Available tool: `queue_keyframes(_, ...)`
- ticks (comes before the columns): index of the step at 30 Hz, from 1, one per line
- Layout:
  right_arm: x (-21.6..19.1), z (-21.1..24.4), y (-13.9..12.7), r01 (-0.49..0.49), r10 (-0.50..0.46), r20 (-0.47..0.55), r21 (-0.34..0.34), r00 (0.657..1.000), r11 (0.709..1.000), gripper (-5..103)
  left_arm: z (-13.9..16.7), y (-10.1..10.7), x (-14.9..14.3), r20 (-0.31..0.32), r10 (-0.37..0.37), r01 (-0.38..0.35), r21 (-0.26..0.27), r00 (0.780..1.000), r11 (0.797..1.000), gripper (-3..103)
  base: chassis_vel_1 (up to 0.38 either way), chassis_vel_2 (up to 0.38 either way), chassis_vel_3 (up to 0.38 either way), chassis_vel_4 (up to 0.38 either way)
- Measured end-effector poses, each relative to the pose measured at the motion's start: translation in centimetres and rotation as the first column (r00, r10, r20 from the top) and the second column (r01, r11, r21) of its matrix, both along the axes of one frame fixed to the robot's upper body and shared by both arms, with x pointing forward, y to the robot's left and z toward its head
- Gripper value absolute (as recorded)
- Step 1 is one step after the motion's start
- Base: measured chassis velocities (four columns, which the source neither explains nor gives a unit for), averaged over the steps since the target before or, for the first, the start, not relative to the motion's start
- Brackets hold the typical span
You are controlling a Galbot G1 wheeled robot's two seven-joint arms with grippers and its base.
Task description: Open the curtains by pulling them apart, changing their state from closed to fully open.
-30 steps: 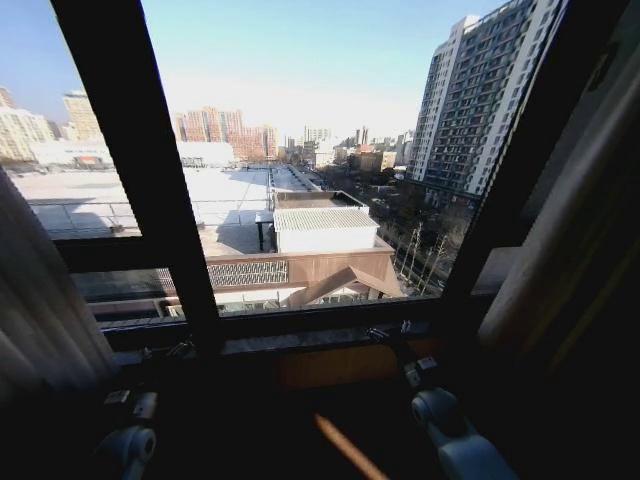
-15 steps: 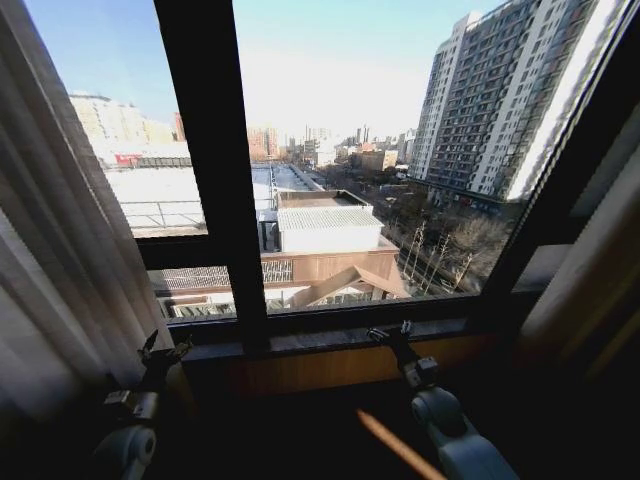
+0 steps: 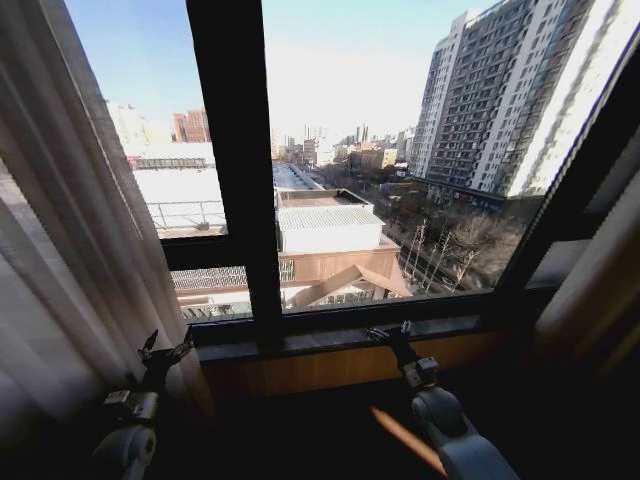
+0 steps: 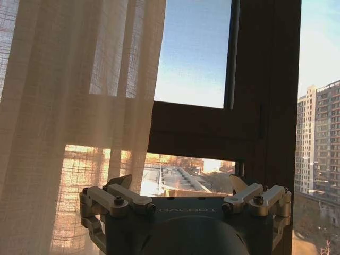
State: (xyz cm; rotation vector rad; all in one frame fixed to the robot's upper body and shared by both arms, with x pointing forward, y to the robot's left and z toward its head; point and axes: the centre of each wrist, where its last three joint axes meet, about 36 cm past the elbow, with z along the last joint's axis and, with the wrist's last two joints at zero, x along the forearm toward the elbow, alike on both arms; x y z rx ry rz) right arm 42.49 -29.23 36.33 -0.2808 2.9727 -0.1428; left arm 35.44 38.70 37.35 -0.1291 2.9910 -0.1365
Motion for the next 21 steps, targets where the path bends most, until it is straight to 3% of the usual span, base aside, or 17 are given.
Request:
queue_keyframes(11,-0.01,-0.01,0.04,-0.001,0.001,0.0,0.001,1.0,1.0,100,0.02,0.05,0.0,0.0,0.001,-0.001,0.001,1.0,1.0,100,0.21,0.139,-0.234,-0.141)
queue_keyframes(21,-0.01,-0.01,0.02,-0.001,0.001,0.0,0.0,1.0,1.0,100,0.01,0.02,0.0,0.0,0.001,-0.001,0.0,1.0,1.0,100,0.025,0.034,-0.021,-0.039)
